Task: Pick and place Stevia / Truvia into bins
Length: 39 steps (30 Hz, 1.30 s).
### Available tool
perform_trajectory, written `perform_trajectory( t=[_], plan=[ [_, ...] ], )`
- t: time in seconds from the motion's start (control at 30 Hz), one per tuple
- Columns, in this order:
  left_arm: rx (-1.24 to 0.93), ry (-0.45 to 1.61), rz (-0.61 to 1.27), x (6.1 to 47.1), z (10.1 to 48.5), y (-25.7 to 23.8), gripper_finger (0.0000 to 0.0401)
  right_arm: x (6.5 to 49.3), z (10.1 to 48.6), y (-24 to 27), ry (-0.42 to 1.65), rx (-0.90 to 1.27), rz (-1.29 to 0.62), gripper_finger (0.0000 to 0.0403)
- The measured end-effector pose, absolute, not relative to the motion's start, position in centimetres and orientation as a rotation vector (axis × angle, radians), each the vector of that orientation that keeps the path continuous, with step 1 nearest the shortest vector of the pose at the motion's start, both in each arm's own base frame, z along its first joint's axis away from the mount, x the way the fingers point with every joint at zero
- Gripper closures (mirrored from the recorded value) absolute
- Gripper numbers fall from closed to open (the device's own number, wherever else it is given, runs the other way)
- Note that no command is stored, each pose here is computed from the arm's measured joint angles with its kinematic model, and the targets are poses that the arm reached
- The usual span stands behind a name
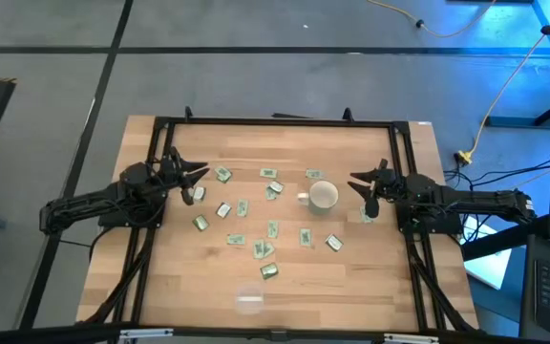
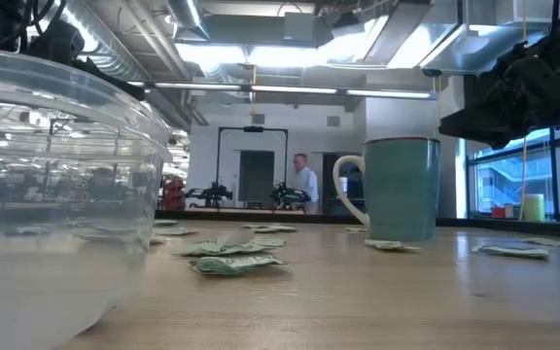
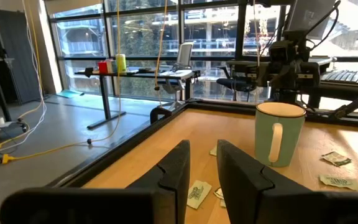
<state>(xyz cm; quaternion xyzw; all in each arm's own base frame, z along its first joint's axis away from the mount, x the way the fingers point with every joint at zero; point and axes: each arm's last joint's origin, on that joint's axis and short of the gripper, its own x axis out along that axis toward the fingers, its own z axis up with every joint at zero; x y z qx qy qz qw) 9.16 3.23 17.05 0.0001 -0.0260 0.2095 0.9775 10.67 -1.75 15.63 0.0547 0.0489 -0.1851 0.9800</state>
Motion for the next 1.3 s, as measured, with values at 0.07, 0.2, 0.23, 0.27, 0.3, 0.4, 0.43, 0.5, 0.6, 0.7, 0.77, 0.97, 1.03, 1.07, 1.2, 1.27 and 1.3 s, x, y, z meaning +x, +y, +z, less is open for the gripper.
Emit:
perform_trajectory(
  t=[0.07, 0.2, 0.23, 0.27, 0.3, 0.4, 0.43, 0.5, 0.6, 0.7, 0.77, 0.97, 1.03, 1.07, 1.2, 1.27, 1.3],
  plan=[
    [0.0, -0.053, 0.422, 9.16, 17.05, 3.23, 0.0326, 10.67, 15.63, -1.75, 0.098, 0.11, -0.373, 0.0254],
    [0.0, -0.053, 0.422, 9.16, 17.05, 3.23, 0.0326, 10.67, 15.63, -1.75, 0.098, 0.11, -0.373, 0.0254],
    [0.0, -0.052, 0.422, 9.16, 17.04, 3.23, 0.0326, 10.67, 15.63, -1.75, 0.098, 0.11, -0.373, 0.0254],
    [0.0, -0.053, 0.422, 9.16, 17.05, 3.23, 0.0326, 10.67, 15.63, -1.75, 0.098, 0.11, -0.373, 0.0254],
    [0.0, -0.053, 0.422, 9.16, 17.05, 3.23, 0.0326, 10.67, 15.63, -1.75, 0.098, 0.11, -0.373, 0.0254],
    [0.0, -0.053, 0.422, 9.16, 17.05, 3.23, 0.0326, 10.67, 15.63, -1.75, 0.098, 0.11, -0.373, 0.0254],
    [0.0, -0.052, 0.422, 9.16, 17.04, 3.23, 0.0326, 10.67, 15.63, -1.75, 0.098, 0.11, -0.373, 0.0254],
    [0.0, -0.052, 0.422, 9.16, 17.04, 3.23, 0.0326, 10.67, 15.63, -1.75, 0.098, 0.11, -0.373, 0.0254],
    [0.0, -0.053, 0.422, 9.16, 17.05, 3.23, 0.0326, 10.67, 15.64, -1.75, 0.098, 0.11, -0.373, 0.0254],
    [0.0, -0.052, 0.422, 9.16, 17.05, 3.23, 0.0326, 10.67, 15.64, -1.75, 0.097, 0.11, -0.373, 0.0254],
    [0.0, -0.053, 0.422, 9.16, 17.05, 3.23, 0.0326, 10.67, 15.63, -1.75, 0.098, 0.11, -0.373, 0.0254],
    [0.077, -0.037, 0.434, 9.14, 17.06, 3.25, 0.0326, 10.67, 15.65, -1.75, 0.097, 0.11, -0.373, 0.0254],
    [0.132, -0.025, 0.446, 9.13, 17.07, 3.28, 0.0326, 10.68, 15.64, -1.75, 0.097, 0.11, -0.373, 0.0254],
    [0.152, -0.02, 0.447, 9.13, 17.07, 3.28, 0.0326, 10.68, 15.63, -1.75, 0.097, 0.112, -0.373, 0.0254],
    [0.169, -0.017, 0.446, 9.13, 17.07, 3.28, 0.0326, 10.68, 15.64, -1.75, 0.097, 0.112, -0.373, 0.0254],
    [0.17, -0.016, 0.446, 9.13, 17.07, 3.28, 0.0326, 10.67, 15.64, -1.75, 0.096, 0.113, -0.373, 0.0254],
    [0.17, -0.016, 0.446, 9.13, 17.06, 3.28, 0.0326, 10.67, 15.64, -1.75, 0.096, 0.114, -0.373, 0.0254]
  ],
)
